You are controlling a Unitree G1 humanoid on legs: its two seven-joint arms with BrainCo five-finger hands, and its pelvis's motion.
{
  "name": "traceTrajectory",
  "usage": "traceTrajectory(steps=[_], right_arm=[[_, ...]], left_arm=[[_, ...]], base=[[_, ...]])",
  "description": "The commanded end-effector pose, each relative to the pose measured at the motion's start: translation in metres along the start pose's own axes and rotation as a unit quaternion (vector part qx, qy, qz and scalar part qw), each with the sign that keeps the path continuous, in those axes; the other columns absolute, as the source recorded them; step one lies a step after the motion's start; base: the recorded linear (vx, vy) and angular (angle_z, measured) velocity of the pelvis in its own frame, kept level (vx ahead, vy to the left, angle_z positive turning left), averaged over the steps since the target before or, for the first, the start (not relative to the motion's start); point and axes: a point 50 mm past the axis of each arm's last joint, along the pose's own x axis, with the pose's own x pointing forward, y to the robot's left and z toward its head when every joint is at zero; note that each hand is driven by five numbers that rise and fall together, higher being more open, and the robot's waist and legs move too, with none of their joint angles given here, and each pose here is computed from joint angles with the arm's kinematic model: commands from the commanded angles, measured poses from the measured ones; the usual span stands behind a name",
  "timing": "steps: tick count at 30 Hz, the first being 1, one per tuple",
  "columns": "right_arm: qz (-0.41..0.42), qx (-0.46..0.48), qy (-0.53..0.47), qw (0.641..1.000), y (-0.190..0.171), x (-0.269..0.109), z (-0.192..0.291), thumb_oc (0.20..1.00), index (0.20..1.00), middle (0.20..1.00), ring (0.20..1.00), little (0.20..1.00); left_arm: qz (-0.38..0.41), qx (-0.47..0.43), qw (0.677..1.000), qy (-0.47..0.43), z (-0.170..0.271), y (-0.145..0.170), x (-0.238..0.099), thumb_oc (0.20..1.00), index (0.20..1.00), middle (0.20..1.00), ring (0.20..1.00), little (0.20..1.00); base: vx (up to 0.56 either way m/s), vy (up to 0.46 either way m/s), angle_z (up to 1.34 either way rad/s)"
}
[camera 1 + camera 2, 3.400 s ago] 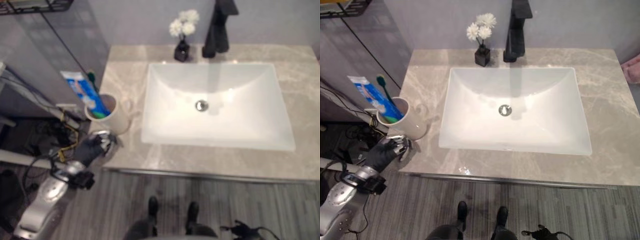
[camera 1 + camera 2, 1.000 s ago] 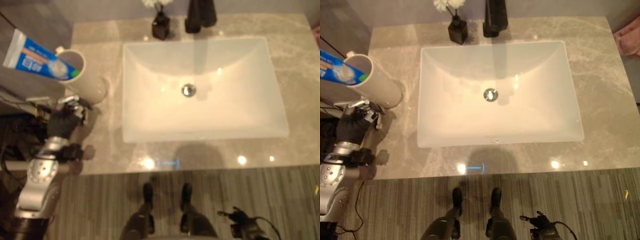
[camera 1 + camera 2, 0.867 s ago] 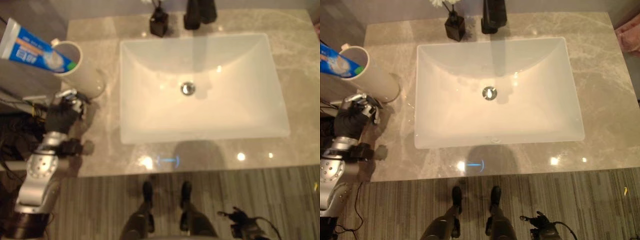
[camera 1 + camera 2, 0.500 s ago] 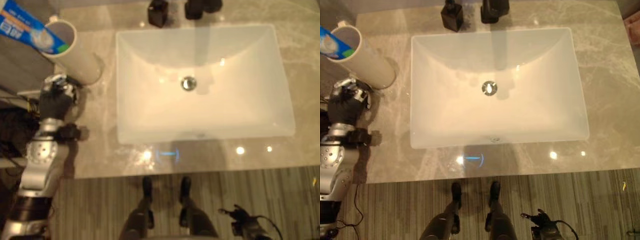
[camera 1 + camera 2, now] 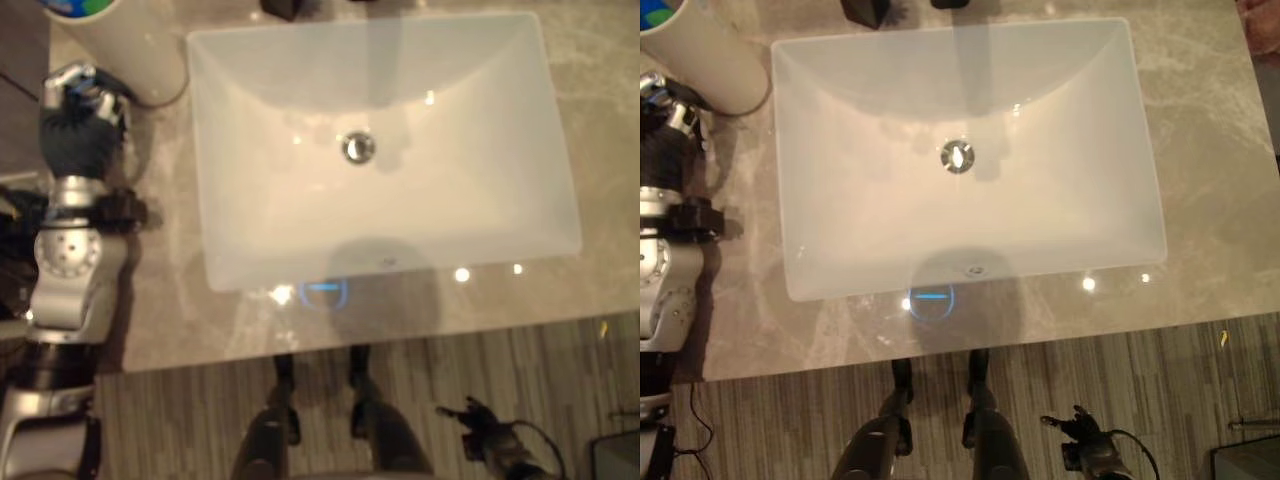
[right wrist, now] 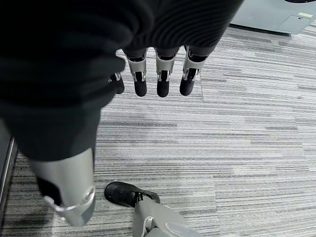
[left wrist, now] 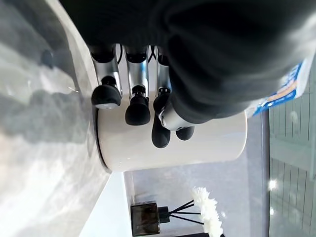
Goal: Put brush and paste in cup on sink, flatten towel.
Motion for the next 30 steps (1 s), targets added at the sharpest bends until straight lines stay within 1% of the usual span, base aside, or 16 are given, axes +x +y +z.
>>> traceTrajectory(steps=[1,2,4,5,9,17,24,30], right_arm=[[-0.004,0.004,0.016,1.000,0.000,-0.001,-0.008,1.000,1.000,1.000,1.000,1.000],[-0.002,0.001,0.024,1.000,-0.001,-0.002,-0.014,1.000,1.000,1.000,1.000,1.000],[-0.003,-0.001,0.029,1.000,-0.002,-0.003,-0.016,1.000,1.000,1.000,1.000,1.000],[-0.005,-0.002,0.033,0.999,-0.003,-0.003,-0.019,1.000,1.000,1.000,1.000,1.000],[-0.008,-0.004,0.031,0.999,-0.007,-0.003,-0.018,1.000,1.000,1.000,1.000,1.000],[-0.005,-0.008,0.022,1.000,-0.006,-0.002,-0.013,1.000,1.000,1.000,1.000,1.000],[0.000,-0.019,0.035,0.999,-0.003,-0.004,-0.023,1.000,1.000,1.000,1.000,1.000],[0.001,-0.016,0.031,0.999,-0.004,-0.004,-0.021,1.000,1.000,1.000,1.000,1.000]], left_arm=[[-0.001,0.035,0.999,0.026,-0.011,0.008,-0.017,0.200,0.200,0.200,0.200,0.200],[-0.001,0.038,0.998,0.041,-0.013,0.015,-0.032,0.200,0.200,0.200,0.200,0.200],[-0.003,0.038,0.998,0.052,-0.014,0.017,-0.040,0.200,0.200,0.200,0.200,0.200],[-0.011,0.036,0.997,0.065,-0.015,0.019,-0.052,0.200,0.200,0.200,0.200,0.200],[-0.033,0.023,0.996,0.077,-0.015,0.016,-0.063,0.200,0.200,0.200,0.200,0.200],[-0.042,0.009,0.996,0.073,-0.018,0.007,-0.056,0.200,0.200,0.200,0.200,0.200],[-0.029,0.004,0.998,0.060,-0.024,-0.003,-0.036,0.200,0.200,0.200,0.200,0.200],[-0.007,0.014,0.998,0.053,-0.027,-0.003,-0.023,0.200,0.200,0.200,0.200,0.200]], base=[[0.01,-0.035,-0.11],[0.00,-0.038,-0.10],[0.00,-0.039,-0.11],[-0.02,-0.041,-0.12],[-0.04,-0.045,-0.02],[-0.04,-0.018,0.05],[-0.01,-0.008,-0.02],[0.02,0.001,-0.07]])
